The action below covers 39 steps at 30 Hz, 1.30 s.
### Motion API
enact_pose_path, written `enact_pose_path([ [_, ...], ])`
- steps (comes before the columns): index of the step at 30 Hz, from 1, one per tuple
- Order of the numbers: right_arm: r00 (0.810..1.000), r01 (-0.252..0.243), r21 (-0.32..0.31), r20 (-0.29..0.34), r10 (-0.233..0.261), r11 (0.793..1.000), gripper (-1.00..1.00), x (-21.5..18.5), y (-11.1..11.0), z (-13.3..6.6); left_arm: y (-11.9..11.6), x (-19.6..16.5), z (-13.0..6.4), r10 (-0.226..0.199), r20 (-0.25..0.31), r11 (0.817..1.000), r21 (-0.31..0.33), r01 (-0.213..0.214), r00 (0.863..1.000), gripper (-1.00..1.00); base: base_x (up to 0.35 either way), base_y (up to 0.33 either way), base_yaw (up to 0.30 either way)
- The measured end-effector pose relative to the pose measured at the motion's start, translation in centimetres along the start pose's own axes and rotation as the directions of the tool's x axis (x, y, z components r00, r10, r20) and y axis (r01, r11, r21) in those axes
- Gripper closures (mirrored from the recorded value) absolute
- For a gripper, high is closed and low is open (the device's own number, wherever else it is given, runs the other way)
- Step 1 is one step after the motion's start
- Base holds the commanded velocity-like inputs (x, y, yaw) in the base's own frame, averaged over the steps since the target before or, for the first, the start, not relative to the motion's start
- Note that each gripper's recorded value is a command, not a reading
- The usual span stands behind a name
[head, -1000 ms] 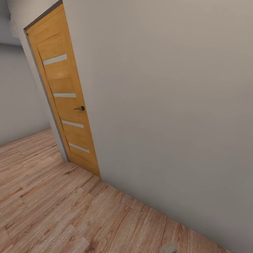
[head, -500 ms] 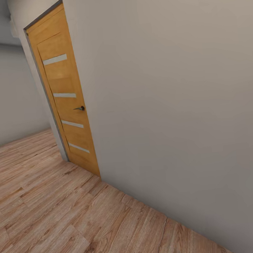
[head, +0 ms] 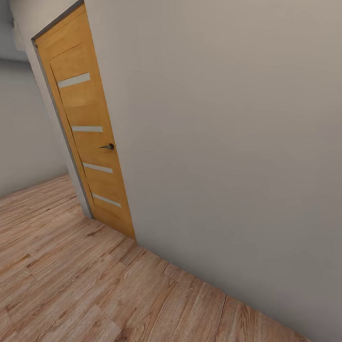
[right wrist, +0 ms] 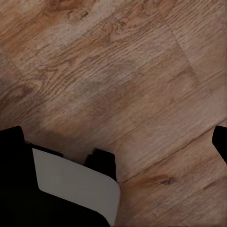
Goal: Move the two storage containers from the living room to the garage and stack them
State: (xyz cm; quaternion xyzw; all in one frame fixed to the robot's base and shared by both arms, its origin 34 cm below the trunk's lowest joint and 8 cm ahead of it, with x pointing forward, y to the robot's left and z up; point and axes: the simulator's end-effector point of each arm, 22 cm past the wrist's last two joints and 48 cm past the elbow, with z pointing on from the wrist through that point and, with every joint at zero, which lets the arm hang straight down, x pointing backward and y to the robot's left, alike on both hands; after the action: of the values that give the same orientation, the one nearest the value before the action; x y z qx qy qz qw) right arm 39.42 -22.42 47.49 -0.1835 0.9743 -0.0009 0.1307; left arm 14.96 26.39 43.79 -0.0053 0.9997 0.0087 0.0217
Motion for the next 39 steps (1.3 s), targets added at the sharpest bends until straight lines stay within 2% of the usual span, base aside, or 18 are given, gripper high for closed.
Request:
enact_pose_path([
  [10, 1.000, 0.002, -0.008, -0.009, -0.002, 1.000, -1.00, 0.2, 0.2, 0.0, 0.1, 0.0, 0.0, 0.000, 0.000, 1.000, 0.000, 0.000, 1.000, -1.00, 0.304, 0.000, 0.022],
  [23, 1.000, 0.009, -0.011, -0.009, -0.009, 1.000, -1.00, 0.1, 0.4, 0.0, 0.1, 0.0, 0.0, -0.002, 0.001, 1.000, 0.000, 0.002, 1.000, -1.00, 0.242, 0.000, 0.255],
  [31, 1.000, 0.010, 0.004, -0.009, -0.010, 1.000, -1.00, 0.5, -0.6, 0.0, 0.1, 0.0, 0.0, -0.003, 0.001, 1.000, 0.000, 0.003, 1.000, -1.00, 0.148, 0.000, 0.270],
  [34, 0.999, 0.007, 0.004, -0.047, -0.007, 1.000, -1.00, 3.8, -0.7, 0.0, 0.1, 0.0, 0.0, -0.003, 0.001, 1.000, 0.000, 0.003, 1.000, -1.00, 0.135, 0.000, 0.270],
  [39, 0.997, 0.006, -0.016, -0.077, -0.007, 1.000, -1.00, 9.5, 0.9, -0.1, 0.1, 0.0, 0.0, -0.006, 0.002, 1.000, 0.000, 0.006, 1.000, -1.00, 0.134, 0.000, 0.270],
])
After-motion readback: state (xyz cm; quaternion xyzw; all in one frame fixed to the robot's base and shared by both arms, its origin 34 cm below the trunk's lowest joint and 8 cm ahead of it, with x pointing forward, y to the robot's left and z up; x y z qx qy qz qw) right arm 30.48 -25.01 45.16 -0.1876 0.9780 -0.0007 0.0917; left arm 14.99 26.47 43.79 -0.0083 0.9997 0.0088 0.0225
